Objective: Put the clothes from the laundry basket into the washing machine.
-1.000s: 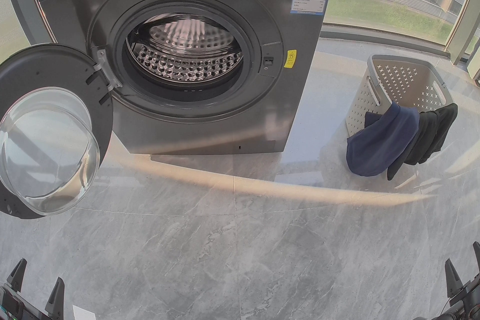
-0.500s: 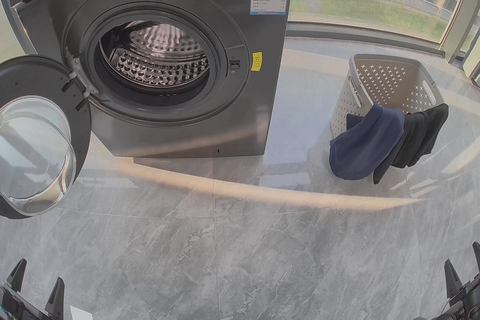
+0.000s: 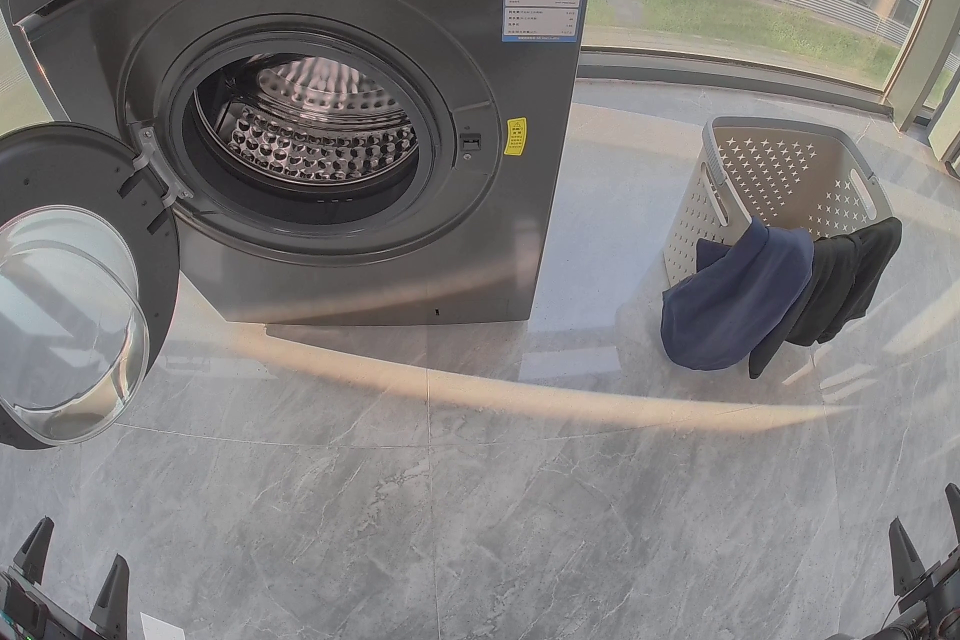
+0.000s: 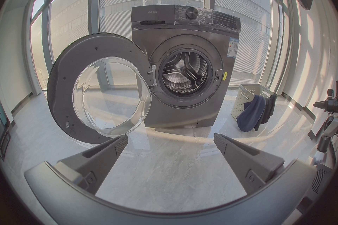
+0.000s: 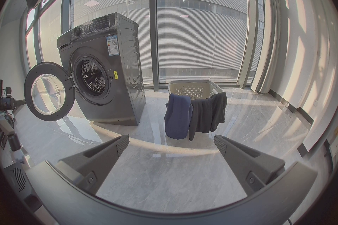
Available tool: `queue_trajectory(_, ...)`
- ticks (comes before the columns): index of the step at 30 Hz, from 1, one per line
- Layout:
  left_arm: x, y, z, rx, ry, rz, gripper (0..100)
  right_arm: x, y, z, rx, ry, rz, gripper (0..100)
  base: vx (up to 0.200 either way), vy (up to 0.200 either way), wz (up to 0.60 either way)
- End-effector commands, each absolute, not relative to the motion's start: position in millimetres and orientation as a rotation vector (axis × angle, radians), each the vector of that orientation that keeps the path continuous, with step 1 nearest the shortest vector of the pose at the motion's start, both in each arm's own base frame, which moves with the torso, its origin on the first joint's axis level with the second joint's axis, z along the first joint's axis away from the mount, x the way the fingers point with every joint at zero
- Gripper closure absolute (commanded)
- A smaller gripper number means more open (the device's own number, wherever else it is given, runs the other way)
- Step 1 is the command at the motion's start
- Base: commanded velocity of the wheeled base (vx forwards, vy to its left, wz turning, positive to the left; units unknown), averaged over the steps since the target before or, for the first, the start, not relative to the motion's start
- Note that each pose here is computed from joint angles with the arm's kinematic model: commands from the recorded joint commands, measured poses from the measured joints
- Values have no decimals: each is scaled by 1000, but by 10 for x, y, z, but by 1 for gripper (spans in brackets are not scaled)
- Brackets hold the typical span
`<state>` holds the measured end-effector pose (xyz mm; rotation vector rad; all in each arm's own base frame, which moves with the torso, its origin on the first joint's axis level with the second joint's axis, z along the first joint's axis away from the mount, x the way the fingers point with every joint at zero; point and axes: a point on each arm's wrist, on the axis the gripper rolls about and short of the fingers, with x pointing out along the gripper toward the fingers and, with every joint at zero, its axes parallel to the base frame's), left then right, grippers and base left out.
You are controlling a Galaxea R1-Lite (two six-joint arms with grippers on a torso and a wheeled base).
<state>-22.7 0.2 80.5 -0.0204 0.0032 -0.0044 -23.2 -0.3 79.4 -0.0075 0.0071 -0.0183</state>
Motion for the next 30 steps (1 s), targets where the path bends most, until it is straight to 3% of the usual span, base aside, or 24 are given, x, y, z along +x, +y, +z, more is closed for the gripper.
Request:
queue_trajectory(1,-226,1,762,-21,6,-6,0,-228,-3,756,-6,12,-18,0,0,-200,0)
queue_trajectory(30,-226,2,763,-21,5,-3,0,-228,-2,758,-8,11,-20,0,0,-200,0)
